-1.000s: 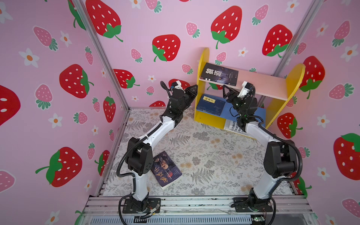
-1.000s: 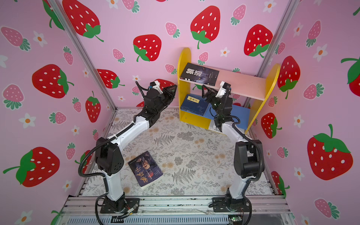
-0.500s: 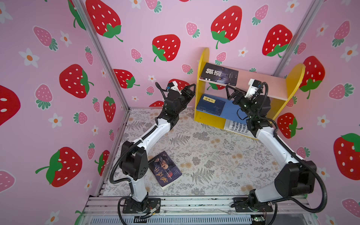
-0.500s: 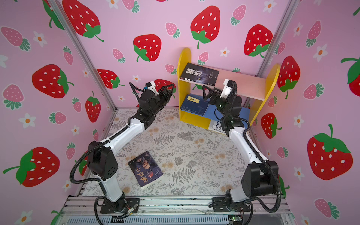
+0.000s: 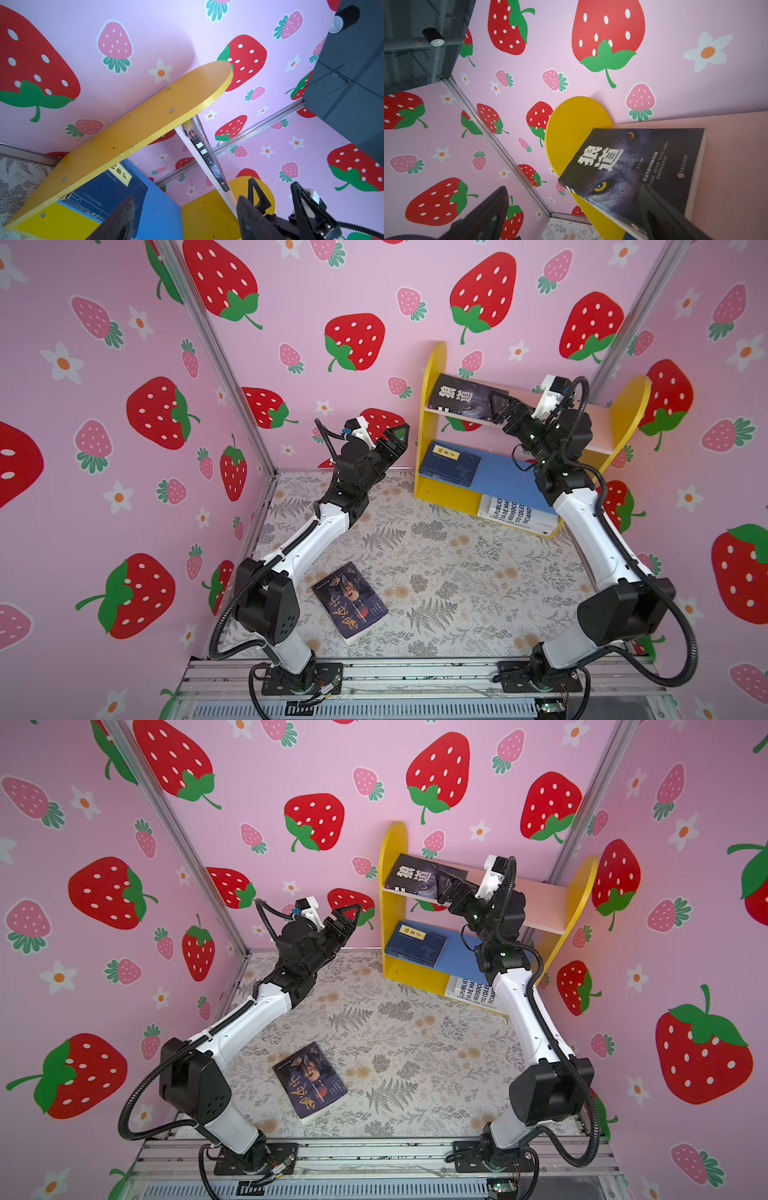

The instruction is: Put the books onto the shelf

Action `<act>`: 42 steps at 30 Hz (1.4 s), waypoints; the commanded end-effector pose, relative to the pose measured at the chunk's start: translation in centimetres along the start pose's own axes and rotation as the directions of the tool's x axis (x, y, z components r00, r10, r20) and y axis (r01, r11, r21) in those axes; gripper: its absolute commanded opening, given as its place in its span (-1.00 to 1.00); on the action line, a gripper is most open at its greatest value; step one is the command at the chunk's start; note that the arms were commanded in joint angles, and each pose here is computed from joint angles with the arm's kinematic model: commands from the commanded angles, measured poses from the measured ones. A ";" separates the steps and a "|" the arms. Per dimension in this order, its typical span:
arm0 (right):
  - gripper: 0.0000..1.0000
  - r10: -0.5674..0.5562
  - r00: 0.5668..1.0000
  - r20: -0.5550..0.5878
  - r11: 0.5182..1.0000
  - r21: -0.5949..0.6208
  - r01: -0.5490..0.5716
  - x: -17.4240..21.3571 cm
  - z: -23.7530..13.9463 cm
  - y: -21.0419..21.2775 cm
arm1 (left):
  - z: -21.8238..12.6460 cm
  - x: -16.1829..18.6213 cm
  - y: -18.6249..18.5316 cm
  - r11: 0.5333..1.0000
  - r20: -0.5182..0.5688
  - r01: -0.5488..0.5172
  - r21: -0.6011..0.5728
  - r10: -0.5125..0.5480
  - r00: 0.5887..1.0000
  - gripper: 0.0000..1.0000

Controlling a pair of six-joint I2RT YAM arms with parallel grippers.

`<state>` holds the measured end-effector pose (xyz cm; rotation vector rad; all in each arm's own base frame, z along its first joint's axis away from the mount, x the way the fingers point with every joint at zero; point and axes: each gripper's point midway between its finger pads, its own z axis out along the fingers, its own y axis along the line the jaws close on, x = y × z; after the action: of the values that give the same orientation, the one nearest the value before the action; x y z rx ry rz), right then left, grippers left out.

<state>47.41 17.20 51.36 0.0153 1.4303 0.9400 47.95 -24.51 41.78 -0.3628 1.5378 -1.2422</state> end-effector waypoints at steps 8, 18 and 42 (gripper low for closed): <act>0.99 0.085 0.995 -0.044 0.986 0.146 -0.077 0.6 0.7 -2.7 | -2.3 -0.7 1.3 1.000 0.003 -0.022 -0.016 0.022 1.000 0.57; 0.99 0.089 0.994 -0.067 0.960 0.272 -0.067 1.8 1.7 -5.6 | -4.1 -1.4 3.3 0.998 0.022 0.006 -0.055 -0.004 1.000 0.58; 0.99 0.162 0.979 -0.123 0.930 0.350 -0.110 6.4 5.4 -6.4 | -6.2 -2.2 6.4 0.993 0.036 0.068 -0.099 -0.064 0.997 0.58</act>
<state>52.77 18.09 48.26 0.2656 1.6292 0.8040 46.69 -17.35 34.91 -0.5323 1.6249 -1.1625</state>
